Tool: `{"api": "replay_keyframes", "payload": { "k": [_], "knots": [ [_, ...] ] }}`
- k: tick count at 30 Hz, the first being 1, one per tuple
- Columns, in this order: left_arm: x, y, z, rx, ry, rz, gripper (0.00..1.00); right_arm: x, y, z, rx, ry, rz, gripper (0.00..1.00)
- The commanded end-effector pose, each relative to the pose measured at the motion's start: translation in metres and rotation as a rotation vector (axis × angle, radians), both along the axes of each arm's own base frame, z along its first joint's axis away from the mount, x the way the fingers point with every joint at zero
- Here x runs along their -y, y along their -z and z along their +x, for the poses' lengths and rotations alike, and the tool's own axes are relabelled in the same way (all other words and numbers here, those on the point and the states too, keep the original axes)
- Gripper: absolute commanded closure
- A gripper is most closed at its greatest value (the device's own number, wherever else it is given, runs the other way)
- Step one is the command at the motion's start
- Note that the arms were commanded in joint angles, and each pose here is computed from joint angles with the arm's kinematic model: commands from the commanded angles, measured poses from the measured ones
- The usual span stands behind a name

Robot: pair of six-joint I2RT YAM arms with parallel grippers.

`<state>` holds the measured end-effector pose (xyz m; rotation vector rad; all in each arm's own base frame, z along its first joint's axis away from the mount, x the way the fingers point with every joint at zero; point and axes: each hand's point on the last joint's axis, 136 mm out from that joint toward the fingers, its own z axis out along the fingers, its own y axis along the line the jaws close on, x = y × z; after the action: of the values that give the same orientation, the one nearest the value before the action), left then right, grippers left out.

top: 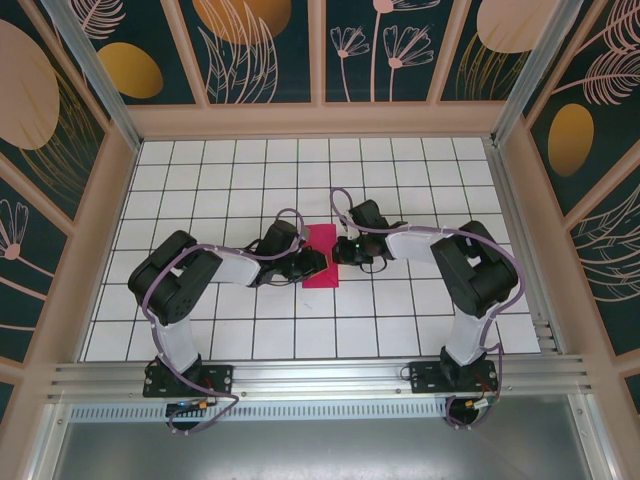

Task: Fold a paper plane with a square sheet of paper (pick it up from the middle)
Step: Fold the triangle a second time at the center of the table.

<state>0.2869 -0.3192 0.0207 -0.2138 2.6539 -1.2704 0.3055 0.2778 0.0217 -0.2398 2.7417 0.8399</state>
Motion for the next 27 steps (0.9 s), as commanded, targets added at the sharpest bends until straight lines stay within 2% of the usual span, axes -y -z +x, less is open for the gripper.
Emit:
{"api": "replay_keyframes", "payload": {
  "k": [1, 4, 7, 11, 15, 27],
  "knots": [
    [-0.017, 0.029, -0.005, -0.052, -0.032, 0.125, 0.8, 0.002, -0.033, 0.014, 0.063, 0.059, 0.042, 0.82],
    [-0.02, 0.031, -0.004, -0.059, -0.051, 0.142, 0.81, 0.012, -0.046, 0.012, 0.093, 0.097, 0.047, 0.76],
    [-0.022, 0.033, -0.003, -0.068, -0.07, 0.145, 0.82, 0.017, -0.047, 0.0, 0.081, 0.095, 0.056, 0.76],
    [-0.022, 0.03, -0.002, -0.07, -0.093, 0.132, 0.82, 0.013, -0.04, -0.025, 0.036, 0.039, 0.078, 0.84],
    [-0.022, 0.028, 0.0, -0.07, -0.111, 0.12, 0.82, 0.0, -0.037, -0.045, 0.008, -0.036, 0.092, 0.87],
    [-0.02, 0.025, 0.001, -0.077, -0.133, 0.092, 0.82, -0.015, -0.015, -0.06, -0.049, -0.118, 0.061, 0.94]
  ]
}}
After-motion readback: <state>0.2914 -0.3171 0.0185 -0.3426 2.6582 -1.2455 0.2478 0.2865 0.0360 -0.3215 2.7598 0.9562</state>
